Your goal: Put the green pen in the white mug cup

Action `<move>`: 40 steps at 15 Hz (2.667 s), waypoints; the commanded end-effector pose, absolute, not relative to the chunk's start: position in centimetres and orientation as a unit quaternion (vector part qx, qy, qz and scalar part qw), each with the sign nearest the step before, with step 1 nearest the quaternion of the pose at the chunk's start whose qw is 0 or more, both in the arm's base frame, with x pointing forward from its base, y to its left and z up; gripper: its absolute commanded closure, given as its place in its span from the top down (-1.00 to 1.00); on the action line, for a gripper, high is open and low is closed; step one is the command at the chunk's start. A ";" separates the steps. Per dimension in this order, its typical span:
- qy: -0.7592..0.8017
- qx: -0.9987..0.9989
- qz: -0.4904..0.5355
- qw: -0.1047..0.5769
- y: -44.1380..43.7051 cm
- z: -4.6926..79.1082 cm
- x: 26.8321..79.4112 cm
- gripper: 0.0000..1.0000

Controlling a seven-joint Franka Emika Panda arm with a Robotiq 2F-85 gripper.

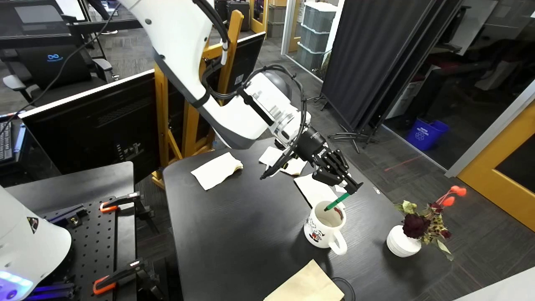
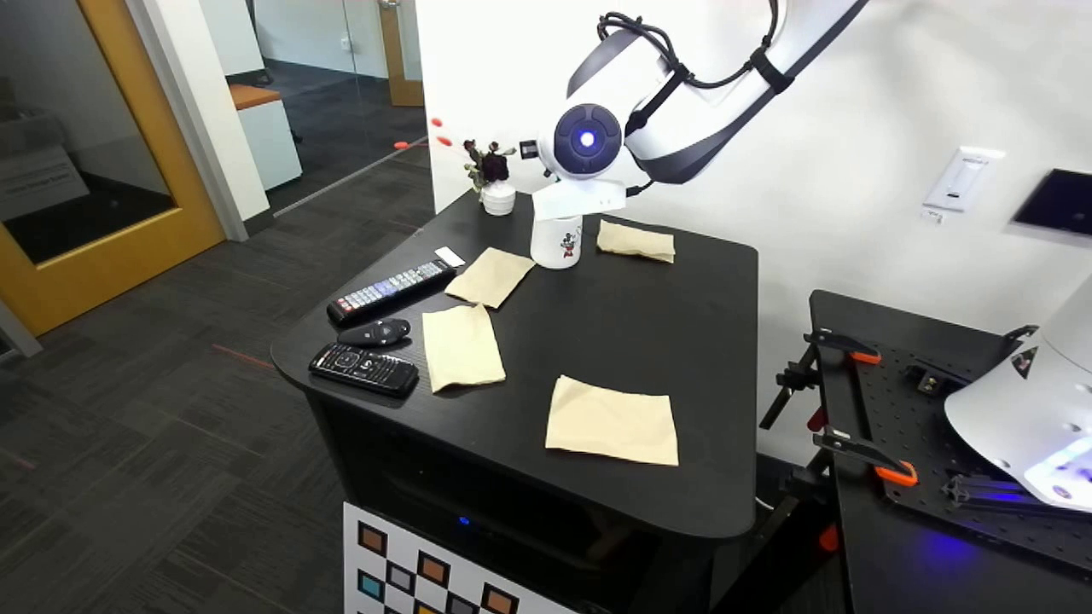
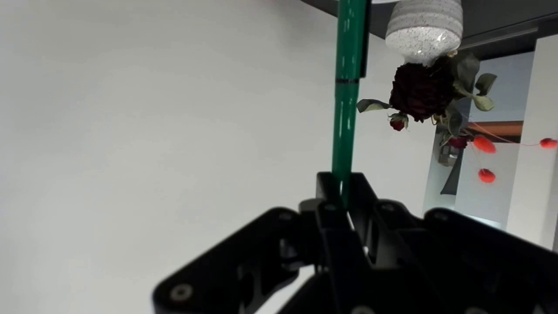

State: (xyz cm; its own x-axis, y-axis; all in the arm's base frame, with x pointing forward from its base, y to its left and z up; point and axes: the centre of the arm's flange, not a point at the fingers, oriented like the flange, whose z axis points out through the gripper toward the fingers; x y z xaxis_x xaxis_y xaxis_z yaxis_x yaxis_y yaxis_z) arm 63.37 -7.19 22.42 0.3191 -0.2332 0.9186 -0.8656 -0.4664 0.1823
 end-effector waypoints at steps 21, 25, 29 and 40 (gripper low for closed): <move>-0.375 0.743 0.418 0.364 -6.3 15.9 64.6 -0.10; -0.383 0.737 0.421 0.363 -7.0 16.8 64.9 0.47; -0.390 0.733 0.424 0.362 -7.5 17.1 65.2 0.98; -0.380 0.743 0.420 0.358 -7.3 16.5 64.8 1.00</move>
